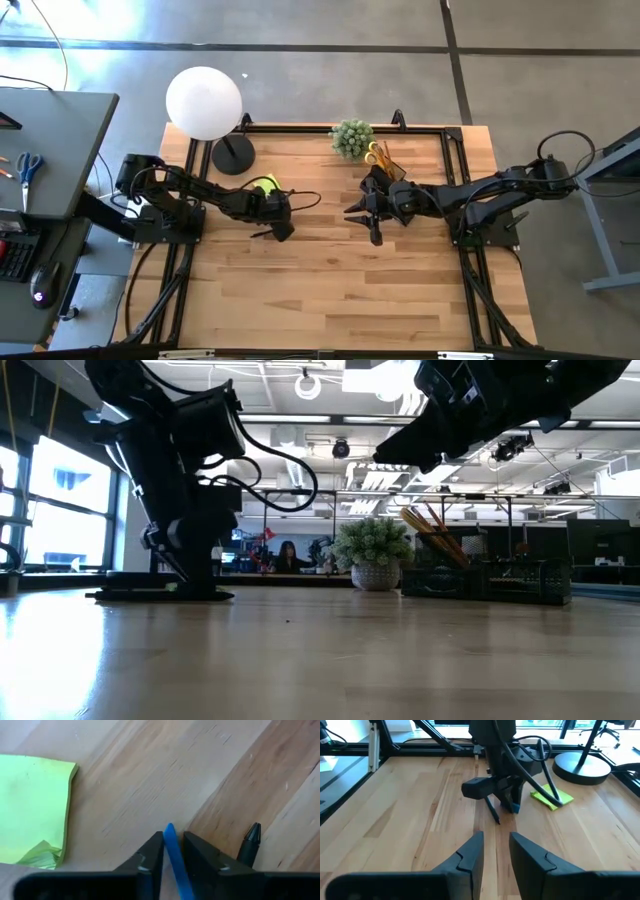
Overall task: Pick and place office supplies into organizer
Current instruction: Put the blue eraser into the desk organizer
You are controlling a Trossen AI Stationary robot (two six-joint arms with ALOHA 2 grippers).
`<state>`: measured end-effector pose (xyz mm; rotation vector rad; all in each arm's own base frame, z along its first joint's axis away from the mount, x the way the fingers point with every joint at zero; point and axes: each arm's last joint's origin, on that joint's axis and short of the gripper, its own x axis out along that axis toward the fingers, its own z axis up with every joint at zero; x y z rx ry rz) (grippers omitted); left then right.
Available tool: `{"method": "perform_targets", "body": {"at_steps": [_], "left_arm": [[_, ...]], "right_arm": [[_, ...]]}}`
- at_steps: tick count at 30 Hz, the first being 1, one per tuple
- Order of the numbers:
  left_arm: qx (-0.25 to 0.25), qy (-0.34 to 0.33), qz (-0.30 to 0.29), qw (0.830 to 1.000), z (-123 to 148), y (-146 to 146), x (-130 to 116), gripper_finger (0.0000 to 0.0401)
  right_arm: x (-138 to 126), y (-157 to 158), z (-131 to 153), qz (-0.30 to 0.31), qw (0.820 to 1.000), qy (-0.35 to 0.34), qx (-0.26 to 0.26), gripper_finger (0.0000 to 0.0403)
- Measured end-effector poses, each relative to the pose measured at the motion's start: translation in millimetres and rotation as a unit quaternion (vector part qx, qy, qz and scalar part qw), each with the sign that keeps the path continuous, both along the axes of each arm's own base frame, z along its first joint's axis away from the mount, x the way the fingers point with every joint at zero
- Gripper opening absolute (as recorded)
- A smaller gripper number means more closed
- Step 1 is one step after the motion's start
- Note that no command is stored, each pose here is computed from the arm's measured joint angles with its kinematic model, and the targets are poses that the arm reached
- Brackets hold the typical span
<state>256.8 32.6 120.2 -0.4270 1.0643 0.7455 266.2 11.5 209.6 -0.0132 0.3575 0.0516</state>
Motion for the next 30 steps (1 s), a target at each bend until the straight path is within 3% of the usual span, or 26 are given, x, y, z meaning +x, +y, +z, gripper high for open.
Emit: {"method": "perform_targets", "body": {"at_steps": [3, 7, 10, 15, 21, 30], "left_arm": [[0.006, 0.009, -0.016, 1.000, 1, 0, 1, 0.0016], [0.025, 0.020, -0.055, 0.998, 10, -2, 10, 0.0019], [0.060, -0.018, -0.107, 0.992, 27, -13, 28, 0.0009], [0.119, -0.092, -0.190, 0.970, 60, -39, 58, 0.0012], [0.161, -0.153, -0.266, 0.938, 86, -66, 75, 0.0006], [0.197, -0.259, -0.281, 0.903, 105, -80, 87, 0.0004]], "right_arm": [[0, -1, 0, -0.008, 1.000, 0.002, -0.003, 0.0087], [-1, -1, -2, -0.009, 1.000, 0.011, -0.004, 0.0087], [-1, -1, -2, -0.009, 1.000, 0.013, -0.004, 0.0087], [-1, 0, -2, 0.001, 1.000, 0.013, 0.004, 0.0087], [-1, 7, -2, 0.027, 0.999, 0.014, 0.021, 0.0087], [-2, 14, -2, 0.045, 0.999, 0.013, 0.009, 0.0087]]}}
